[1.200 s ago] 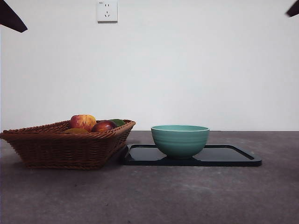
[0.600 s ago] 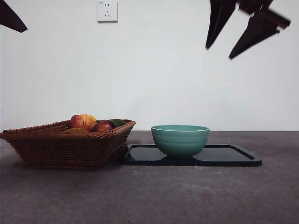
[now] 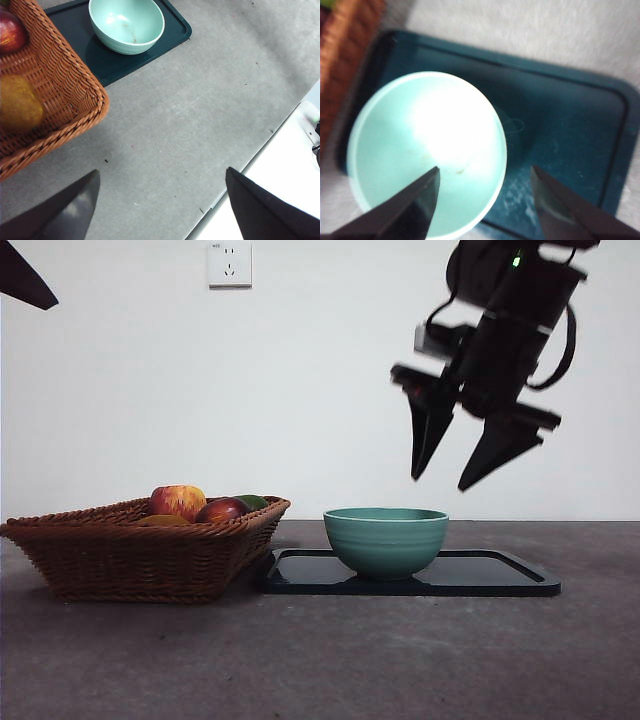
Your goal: Pick up the wifruite, put it on the bowl, pick up the plate, put it on desk
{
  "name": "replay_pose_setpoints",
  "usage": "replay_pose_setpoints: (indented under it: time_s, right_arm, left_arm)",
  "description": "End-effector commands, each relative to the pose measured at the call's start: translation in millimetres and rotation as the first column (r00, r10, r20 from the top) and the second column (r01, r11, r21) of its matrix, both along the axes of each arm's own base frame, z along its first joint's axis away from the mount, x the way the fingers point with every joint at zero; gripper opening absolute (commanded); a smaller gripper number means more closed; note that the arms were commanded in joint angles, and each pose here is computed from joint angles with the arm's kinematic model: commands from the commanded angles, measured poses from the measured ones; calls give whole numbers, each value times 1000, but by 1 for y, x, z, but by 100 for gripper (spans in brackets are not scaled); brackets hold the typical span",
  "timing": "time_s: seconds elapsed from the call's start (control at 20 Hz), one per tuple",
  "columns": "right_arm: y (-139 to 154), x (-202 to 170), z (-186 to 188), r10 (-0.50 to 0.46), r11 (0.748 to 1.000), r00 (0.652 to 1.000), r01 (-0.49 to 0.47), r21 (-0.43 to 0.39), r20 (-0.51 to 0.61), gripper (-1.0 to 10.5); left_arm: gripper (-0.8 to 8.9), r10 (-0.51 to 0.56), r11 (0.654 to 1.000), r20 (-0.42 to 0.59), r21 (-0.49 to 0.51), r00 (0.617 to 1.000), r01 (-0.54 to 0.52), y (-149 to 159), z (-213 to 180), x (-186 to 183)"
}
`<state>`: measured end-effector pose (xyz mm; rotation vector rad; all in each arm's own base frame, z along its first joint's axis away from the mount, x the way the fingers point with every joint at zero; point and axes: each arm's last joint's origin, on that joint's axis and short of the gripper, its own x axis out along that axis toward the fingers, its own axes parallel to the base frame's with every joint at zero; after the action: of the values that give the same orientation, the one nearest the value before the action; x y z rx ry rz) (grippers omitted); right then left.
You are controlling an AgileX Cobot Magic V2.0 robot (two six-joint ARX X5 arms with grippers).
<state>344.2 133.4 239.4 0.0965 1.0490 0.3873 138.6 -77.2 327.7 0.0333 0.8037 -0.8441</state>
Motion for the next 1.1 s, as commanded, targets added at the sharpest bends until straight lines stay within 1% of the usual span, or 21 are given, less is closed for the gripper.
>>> replay_pose_setpoints:
  time_s: [0.05,0.2,0.35,0.65,0.9,1.1]
  right_arm:
    - [5,11,-11,12,1000,1000,-12,-8,-1,286]
    - [8,18,-26,12,1000,1000,-12,-14,-17,252]
    - [9,22,-35,10,1000,1000,-11,-18,-23,244]
    - [11,27,-39,8,1000,1000,-8,-14,1,13]
    - [10,25,-33,-8,1000,1000,8,-30,25,10]
    - [5,14,1,-18,1000,994,19,-14,108,10]
  left_arm:
    - [403,-21,1000,23,-1,1000,21,-1,4,1]
    - [403,-21,1000,23,-1,1000,21,-1,4,1]
    - [403,-21,1000,23,0,1000,21,-1,4,1]
    - [403,-21,1000,22,-1,1000,21,-1,4,1]
    - [403,-21,1000,22,0,1000,21,-1,4,1]
    - [403,-21,1000,22,-1,1000,21,-1,4,1]
